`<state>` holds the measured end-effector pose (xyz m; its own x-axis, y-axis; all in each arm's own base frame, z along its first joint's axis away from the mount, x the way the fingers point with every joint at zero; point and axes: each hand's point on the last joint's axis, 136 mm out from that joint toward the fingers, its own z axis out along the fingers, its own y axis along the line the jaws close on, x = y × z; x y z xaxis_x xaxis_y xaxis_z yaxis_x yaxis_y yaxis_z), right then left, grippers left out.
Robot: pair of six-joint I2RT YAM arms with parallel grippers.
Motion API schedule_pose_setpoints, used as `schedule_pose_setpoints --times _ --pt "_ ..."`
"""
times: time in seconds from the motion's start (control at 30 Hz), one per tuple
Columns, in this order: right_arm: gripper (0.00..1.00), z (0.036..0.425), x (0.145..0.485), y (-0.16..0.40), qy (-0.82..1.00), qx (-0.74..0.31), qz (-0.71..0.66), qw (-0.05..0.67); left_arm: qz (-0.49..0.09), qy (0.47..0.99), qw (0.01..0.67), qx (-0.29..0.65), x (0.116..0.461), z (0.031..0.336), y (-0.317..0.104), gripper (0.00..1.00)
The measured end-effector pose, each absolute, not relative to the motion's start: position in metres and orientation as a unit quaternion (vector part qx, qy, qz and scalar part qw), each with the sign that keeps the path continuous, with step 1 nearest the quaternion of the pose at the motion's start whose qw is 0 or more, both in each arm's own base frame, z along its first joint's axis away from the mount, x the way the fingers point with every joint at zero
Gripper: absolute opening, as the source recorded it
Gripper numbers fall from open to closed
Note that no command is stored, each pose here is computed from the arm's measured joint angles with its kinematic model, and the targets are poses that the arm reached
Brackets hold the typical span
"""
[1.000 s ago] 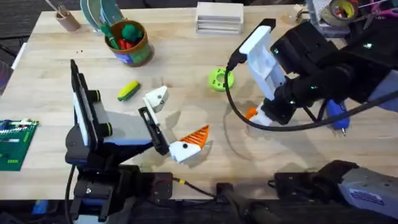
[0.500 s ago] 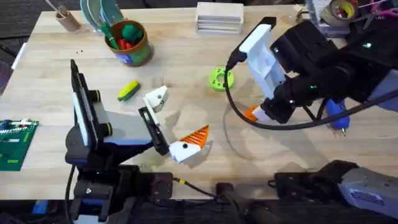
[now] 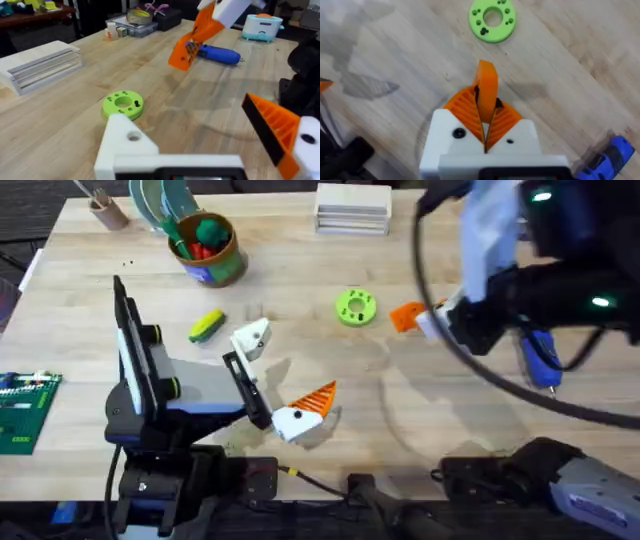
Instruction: Pick up the gripper from the table and insert it into the empty holder that is missing its gripper. Then pick up a screw, insert it into the mounting hole, and use the screwdriver to tighten it. Finally, clean up the table by picking up the vegetable and placing it into the bucket.
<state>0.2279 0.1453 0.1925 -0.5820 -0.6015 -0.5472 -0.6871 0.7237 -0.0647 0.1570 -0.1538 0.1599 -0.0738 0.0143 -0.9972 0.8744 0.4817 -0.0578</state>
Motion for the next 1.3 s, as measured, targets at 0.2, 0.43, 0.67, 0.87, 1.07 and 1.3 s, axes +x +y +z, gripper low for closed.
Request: schedule_pose_setpoints --times 0.2,0.43,0.67,0.87,1.07,1.3 --pt "0.015 0.213 0.236 0.148 0.885 -0.272 0.123 0.358 -0.369 0.633 0.583 0.351 0.157 0.16 -0.154 0.993" --pt "0.014 0.228 0.252 0.185 0.835 -0.185 0.27 0.441 -0.369 0.633 0.583 0.351 0.157 0.16 -0.154 0.993" --pt "0.014 0.219 0.251 0.224 0.825 -0.164 0.39 0.375 -0.369 0.633 0.583 0.351 0.157 0.16 -0.154 0.993" --pt "0.013 0.195 0.242 0.27 0.798 -0.182 0.526 0.232 -0.369 0.633 0.583 0.351 0.157 0.16 -0.154 0.993" --pt "0.012 0.182 0.23 0.289 0.766 -0.195 0.598 0.135 -0.369 0.633 0.583 0.351 0.157 0.16 -0.154 0.993" --pt "0.012 0.184 0.228 0.299 0.737 -0.197 0.64 0.09 -0.368 0.633 0.584 0.351 0.157 0.16 -0.154 0.992"
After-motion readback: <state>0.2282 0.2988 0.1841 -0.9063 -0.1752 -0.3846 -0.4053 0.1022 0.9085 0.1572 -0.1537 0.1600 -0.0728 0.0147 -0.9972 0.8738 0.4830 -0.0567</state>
